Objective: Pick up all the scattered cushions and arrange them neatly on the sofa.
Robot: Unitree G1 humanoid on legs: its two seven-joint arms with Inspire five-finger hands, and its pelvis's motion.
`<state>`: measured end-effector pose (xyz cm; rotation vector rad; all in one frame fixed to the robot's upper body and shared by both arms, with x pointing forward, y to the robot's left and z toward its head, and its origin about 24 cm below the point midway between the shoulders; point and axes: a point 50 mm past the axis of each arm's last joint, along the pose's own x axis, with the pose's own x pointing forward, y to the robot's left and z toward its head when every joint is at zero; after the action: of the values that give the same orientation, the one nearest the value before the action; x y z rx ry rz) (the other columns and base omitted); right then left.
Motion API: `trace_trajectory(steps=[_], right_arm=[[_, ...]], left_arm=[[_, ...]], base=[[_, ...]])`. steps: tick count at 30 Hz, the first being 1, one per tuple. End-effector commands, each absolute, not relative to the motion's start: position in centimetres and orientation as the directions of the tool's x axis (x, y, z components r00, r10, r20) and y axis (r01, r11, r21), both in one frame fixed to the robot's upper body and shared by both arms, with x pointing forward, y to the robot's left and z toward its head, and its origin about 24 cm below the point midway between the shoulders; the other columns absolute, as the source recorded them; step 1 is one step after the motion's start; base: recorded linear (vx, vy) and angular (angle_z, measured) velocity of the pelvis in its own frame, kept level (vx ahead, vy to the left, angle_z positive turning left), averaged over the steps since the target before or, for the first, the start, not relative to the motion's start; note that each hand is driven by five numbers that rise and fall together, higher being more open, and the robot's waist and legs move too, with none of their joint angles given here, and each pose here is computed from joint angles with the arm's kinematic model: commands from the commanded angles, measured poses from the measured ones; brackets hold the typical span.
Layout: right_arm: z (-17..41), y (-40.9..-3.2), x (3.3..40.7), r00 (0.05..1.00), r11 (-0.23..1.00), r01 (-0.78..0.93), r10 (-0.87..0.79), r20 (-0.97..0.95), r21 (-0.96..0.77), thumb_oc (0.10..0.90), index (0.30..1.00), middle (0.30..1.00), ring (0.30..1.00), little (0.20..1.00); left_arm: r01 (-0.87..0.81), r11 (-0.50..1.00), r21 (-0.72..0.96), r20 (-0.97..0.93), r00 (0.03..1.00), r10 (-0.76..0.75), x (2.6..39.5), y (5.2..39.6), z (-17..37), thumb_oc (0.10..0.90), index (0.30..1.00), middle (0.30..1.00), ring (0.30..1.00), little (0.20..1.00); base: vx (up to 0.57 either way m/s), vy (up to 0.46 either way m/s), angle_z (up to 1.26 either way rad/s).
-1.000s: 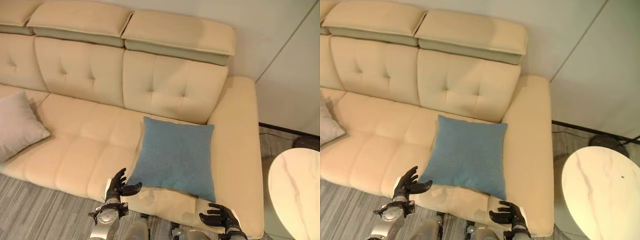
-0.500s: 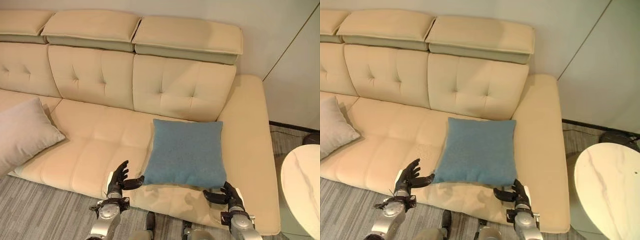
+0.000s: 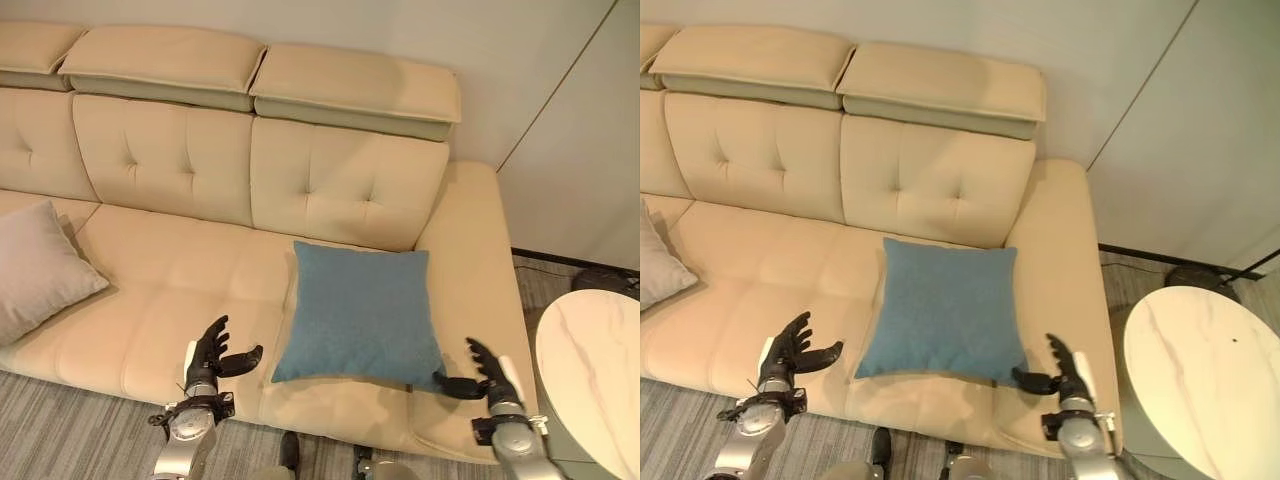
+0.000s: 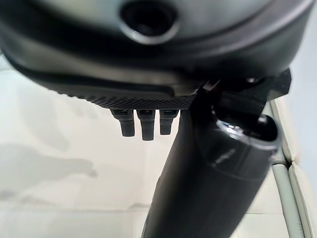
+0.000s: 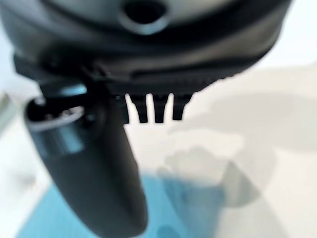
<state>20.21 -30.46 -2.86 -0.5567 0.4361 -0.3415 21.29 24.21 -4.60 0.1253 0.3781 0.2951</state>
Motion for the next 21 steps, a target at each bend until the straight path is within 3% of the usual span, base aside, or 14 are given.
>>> trace_trajectory(steps=[1,11,21], right_arm=[[3.0,-32.3,23.4,0.906,0.721,0.313,-0.421,-0.033,-0.618,0.800,0.900,0.900,0.900,0.900],[3.9,-29.3,27.4,0.929,0.847,0.332,-0.371,-0.014,-0.415,0.800,0.900,0.900,0.900,0.900],[3.9,-25.0,31.3,0.938,0.880,0.317,-0.346,-0.020,-0.353,0.800,0.900,0.900,0.900,0.900]], left_arm=[[-0.278,0.937,0.214,-0.161,0.936,0.314,22.9,25.9,-1.2,0.800,0.900,0.900,0.900,0.900],[-0.309,0.932,0.188,-0.079,0.941,0.328,25.6,25.9,1.0,0.800,0.900,0.900,0.900,0.900],[-0.295,0.942,0.162,0.022,0.955,0.296,29.4,23.6,3.8,0.800,0.900,0.900,0.900,0.900]], base=[[0.03,0.014,-0.08],[0.05,-0.009,-0.06],[0.01,-0.027,0.11]])
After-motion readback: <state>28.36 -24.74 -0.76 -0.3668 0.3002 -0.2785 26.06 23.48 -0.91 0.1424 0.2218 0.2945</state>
